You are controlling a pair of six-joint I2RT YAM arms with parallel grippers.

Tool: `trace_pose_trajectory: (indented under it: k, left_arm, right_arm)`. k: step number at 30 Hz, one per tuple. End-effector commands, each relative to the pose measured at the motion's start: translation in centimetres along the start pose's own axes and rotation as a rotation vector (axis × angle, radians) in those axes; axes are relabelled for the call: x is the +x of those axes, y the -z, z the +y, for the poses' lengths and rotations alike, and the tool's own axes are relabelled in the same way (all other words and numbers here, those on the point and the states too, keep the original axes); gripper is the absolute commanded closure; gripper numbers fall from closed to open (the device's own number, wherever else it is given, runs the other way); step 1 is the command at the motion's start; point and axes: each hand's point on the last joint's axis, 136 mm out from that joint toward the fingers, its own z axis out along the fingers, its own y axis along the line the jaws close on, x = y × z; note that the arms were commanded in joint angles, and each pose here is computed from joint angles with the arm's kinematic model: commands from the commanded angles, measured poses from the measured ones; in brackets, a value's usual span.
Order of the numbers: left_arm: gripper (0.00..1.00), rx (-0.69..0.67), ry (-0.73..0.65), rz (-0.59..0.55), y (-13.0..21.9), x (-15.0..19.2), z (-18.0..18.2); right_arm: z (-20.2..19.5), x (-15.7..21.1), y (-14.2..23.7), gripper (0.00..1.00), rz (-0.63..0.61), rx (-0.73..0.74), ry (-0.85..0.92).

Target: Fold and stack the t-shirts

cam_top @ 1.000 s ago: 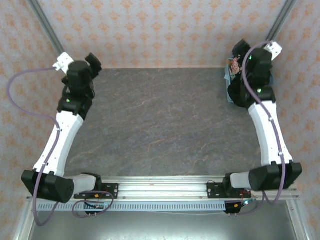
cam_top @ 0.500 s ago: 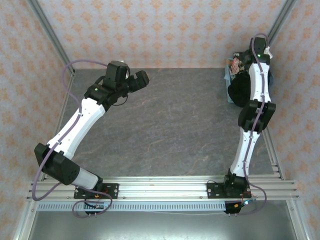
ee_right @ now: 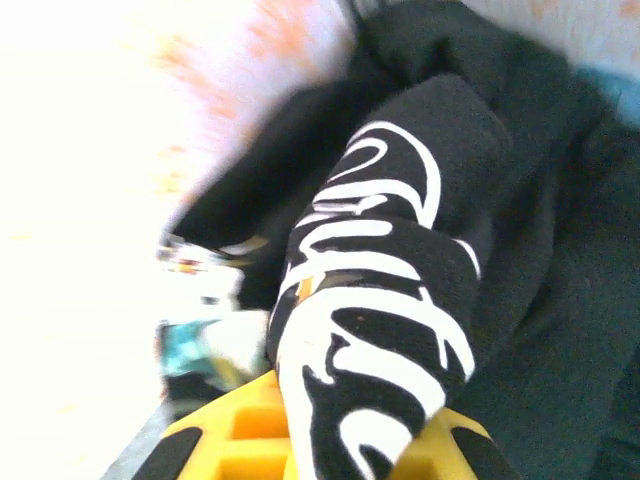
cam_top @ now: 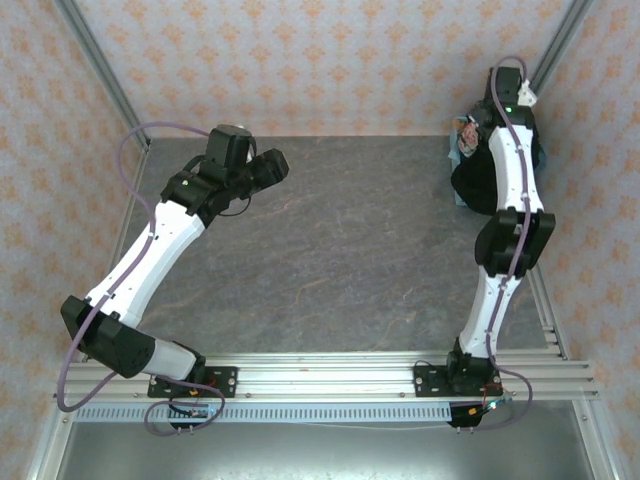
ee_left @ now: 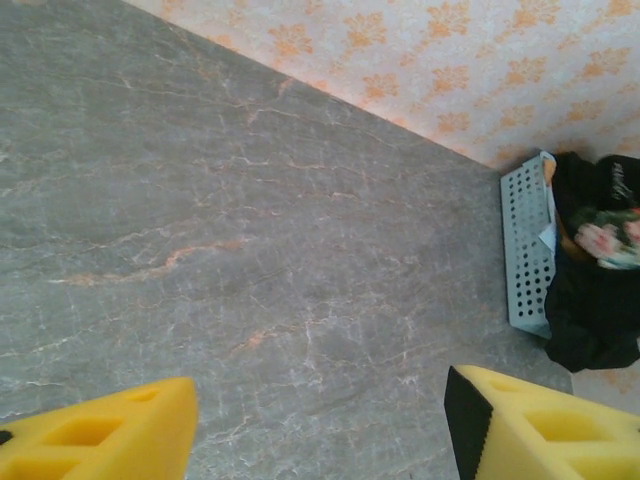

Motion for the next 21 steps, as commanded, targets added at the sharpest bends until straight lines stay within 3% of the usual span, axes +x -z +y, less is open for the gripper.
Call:
trace_pose_trajectory:
  k: [1, 5, 8, 11, 14, 15, 17, 18, 21]
  left_arm:
    - [0.35, -0.102, -0.025, -0.008, 0.5, 0.2, 2.0]
    - [0.37, -0.192, -0.056, -0.035, 1.1, -0.7, 3.3]
    - [0.37, -0.245, -0.063, -0.056, 1.8, -1.6, 4.1]
    - [0.34, -0.301, -0.049, -0.062, 2.6, -2.2, 5.4]
    - [0.30, -0.334, -0.028, -0.059, 3.5, -2.3, 6.7]
    - [0.28, -0.343, -0.021, -0.057, 3.9, -2.3, 7.1]
    - [0.26, -0.353, -0.010, -0.052, 4.6, -1.9, 8.0]
    - [0.26, -0.351, -0.007, -0.041, 4.9, -1.5, 8.3]
    - [0.25, -0.344, -0.008, 0.011, 5.4, 0.3, 9.2]
  right_arm:
    - [4.1, -8.0, 13.5, 1.00, -0.304, -0.170, -0.026]
    - [7.6, -8.7, 22.3, 1.00, -0.378, -0.322, 0.004]
    - [10.0, -6.6, 26.7, 1.00, -0.364, -0.376, 0.055]
    - [11.9, -1.7, 27.6, 1.00, -0.258, -0.386, 0.100]
    - [14.5, 7.1, 26.0, 1.00, -0.079, -0.396, 0.179]
    - [15.9, 11.0, 25.4, 0.93, 0.003, -0.432, 0.214]
    - [18.9, 18.9, 25.0, 0.62, 0.186, -0.542, 0.270]
    - [20.6, 22.9, 25.3, 0.51, 0.289, -0.609, 0.305]
    - [22.4, 31.0, 26.3, 0.38, 0.493, -0.657, 0.417]
